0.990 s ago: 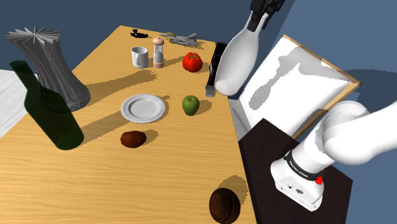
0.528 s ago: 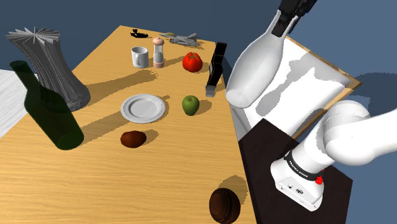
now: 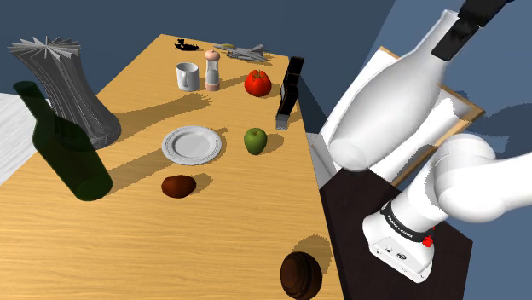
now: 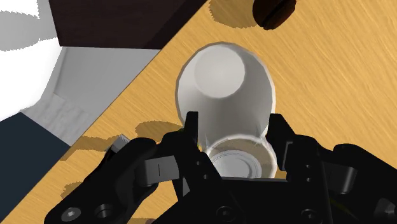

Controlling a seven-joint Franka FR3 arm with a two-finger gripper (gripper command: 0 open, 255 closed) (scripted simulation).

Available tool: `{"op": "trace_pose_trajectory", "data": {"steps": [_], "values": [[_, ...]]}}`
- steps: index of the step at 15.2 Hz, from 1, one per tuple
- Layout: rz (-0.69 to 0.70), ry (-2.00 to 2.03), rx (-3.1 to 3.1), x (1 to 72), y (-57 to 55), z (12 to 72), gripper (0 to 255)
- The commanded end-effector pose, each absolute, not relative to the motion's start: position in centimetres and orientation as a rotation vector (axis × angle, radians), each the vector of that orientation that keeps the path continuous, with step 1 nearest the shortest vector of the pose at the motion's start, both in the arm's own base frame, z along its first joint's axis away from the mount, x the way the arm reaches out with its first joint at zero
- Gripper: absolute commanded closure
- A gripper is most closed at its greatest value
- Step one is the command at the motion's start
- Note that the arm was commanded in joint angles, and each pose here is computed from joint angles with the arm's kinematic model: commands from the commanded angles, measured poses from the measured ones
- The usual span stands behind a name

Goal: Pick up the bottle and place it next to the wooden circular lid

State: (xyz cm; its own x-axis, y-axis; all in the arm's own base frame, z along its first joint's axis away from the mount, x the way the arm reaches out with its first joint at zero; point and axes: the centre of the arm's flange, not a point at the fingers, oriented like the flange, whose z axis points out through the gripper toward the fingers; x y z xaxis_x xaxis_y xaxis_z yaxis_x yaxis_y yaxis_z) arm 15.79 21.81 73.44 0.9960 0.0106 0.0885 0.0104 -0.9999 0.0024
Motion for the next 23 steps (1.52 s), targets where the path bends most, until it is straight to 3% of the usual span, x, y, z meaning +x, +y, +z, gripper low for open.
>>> {"op": "trace_pose_trajectory", "data": {"steps": [1,5,23], "values": [[0.138,0.015,3.137,13.5,22.7,74.0,255],[0.138,0.015,3.137,9.4,24.7,75.2,255],[0.138,0.015,3.137,9.4,24.7,65.7,255]]}}
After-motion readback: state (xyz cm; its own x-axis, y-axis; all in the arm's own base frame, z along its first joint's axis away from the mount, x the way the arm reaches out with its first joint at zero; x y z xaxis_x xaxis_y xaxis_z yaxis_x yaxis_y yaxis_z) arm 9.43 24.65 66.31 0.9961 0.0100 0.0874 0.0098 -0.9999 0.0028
